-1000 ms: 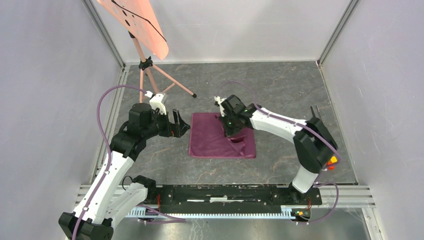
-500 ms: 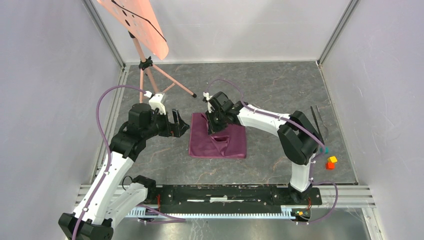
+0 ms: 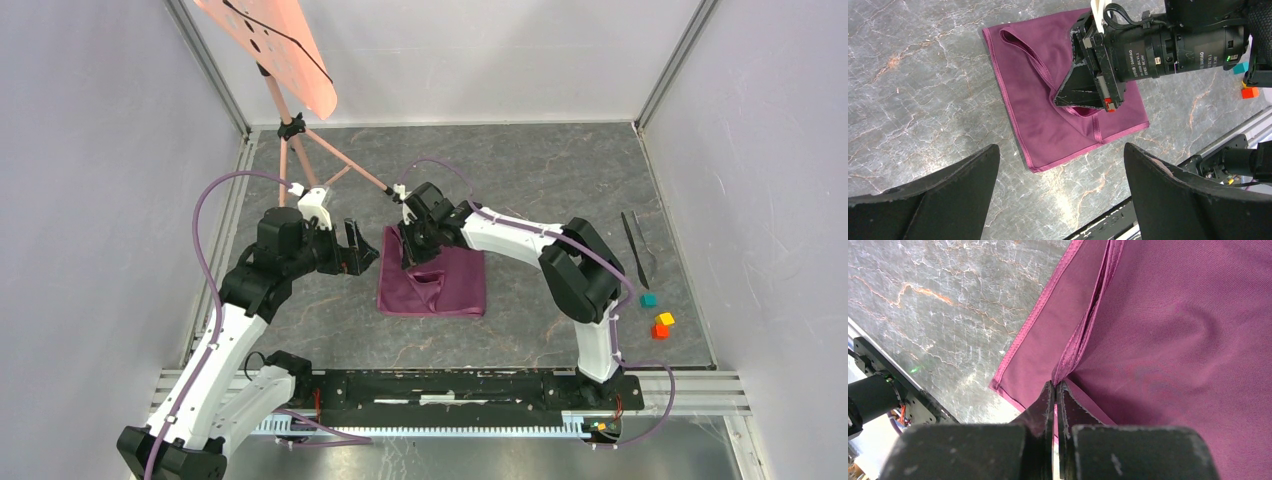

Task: Fold the napkin into a case and place the utensils inside
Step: Fold the rectangle-folded napkin at the center of the board.

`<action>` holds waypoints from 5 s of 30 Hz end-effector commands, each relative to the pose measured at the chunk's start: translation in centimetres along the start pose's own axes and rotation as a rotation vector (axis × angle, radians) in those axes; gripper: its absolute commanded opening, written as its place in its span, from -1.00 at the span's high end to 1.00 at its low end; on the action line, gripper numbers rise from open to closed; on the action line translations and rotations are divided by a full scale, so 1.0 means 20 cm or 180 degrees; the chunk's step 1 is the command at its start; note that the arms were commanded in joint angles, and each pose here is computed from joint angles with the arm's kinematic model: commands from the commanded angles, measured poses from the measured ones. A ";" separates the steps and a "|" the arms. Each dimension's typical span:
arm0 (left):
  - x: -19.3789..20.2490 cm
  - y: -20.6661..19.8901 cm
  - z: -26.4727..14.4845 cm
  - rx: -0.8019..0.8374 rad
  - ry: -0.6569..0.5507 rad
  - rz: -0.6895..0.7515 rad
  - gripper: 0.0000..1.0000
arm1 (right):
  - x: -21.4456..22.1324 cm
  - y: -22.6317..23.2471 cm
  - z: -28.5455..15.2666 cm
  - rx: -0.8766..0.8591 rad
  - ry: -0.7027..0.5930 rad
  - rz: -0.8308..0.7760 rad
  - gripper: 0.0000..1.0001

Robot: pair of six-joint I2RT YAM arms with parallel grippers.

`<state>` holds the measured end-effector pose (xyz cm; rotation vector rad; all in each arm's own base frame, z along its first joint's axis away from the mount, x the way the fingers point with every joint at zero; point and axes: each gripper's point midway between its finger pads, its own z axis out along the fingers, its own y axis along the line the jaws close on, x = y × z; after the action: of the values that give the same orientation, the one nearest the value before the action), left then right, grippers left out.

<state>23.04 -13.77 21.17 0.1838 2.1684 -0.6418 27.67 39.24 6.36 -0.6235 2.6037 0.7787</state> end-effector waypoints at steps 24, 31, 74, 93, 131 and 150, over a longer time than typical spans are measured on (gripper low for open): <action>-0.03 0.00 -0.01 0.0009 -0.0108 0.0216 -1.00 | -0.12 0.10 0.08 -0.0165 -0.0136 0.0020 1.00; -0.03 0.00 -0.02 0.0022 -0.0114 0.0221 -1.00 | -0.13 0.11 0.09 -0.0172 -0.0119 0.0024 1.00; 0.00 0.03 0.03 -0.0043 -0.0008 0.0182 -1.00 | 0.10 -0.11 -0.23 -0.0939 -0.0650 0.0087 -0.42; 0.01 0.04 0.04 -0.0075 0.0051 0.0174 -1.00 | 0.17 -0.21 -0.12 -0.1111 -0.0602 0.0484 -0.14; 0.01 0.03 0.04 -0.0037 0.0046 0.0181 -1.00 | 0.02 -0.30 -0.03 -0.1107 -0.0644 0.0599 0.16; 0.01 0.03 0.05 -0.0023 0.0052 0.0175 -1.00 | 0.03 -0.17 0.01 -0.1351 -0.0595 0.0598 0.21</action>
<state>23.40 -13.58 19.80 0.1687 2.2157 -0.6165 28.71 34.69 3.05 -0.3509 2.4320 1.3269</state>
